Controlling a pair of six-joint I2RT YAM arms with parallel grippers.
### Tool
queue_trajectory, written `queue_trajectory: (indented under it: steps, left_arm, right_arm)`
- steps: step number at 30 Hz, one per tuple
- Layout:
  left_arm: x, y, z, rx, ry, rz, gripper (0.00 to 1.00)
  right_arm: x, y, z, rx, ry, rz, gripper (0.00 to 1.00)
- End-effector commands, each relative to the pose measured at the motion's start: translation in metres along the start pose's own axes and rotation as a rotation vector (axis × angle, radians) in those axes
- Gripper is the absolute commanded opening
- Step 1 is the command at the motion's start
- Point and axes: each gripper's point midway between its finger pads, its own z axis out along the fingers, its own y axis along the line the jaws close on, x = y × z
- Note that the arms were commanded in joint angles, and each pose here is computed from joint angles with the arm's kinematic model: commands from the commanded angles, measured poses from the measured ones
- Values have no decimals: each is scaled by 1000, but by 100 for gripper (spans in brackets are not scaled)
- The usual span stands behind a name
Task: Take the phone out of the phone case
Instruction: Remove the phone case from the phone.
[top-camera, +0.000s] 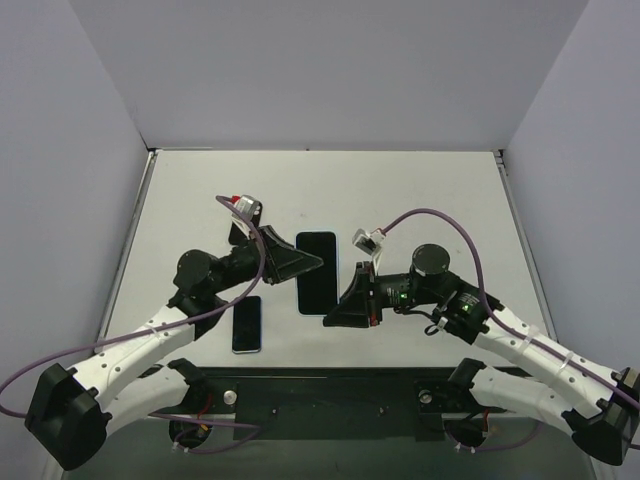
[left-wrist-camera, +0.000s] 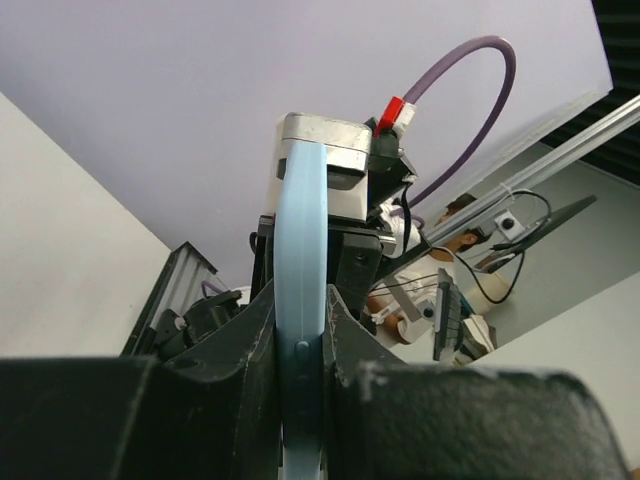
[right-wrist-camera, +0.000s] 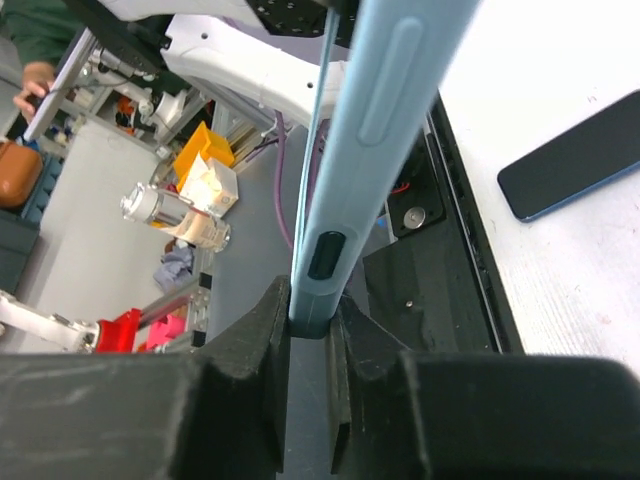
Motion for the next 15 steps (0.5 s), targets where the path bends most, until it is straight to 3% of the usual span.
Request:
queue_trajectory:
  steps: [1, 6, 15]
  left_arm:
    - [-7, -85, -5, 256, 17, -63, 0]
    - [-3, -114, -13, 351, 120, -272, 0]
    - [12, -128, -25, 366, 195, -287, 0]
  right_arm:
    - [-7, 2, 2, -19, -6, -293, 0]
    - [-3, -9, 6, 55, 85, -533, 0]
    - [-33, -9, 16, 119, 184, -731, 0]
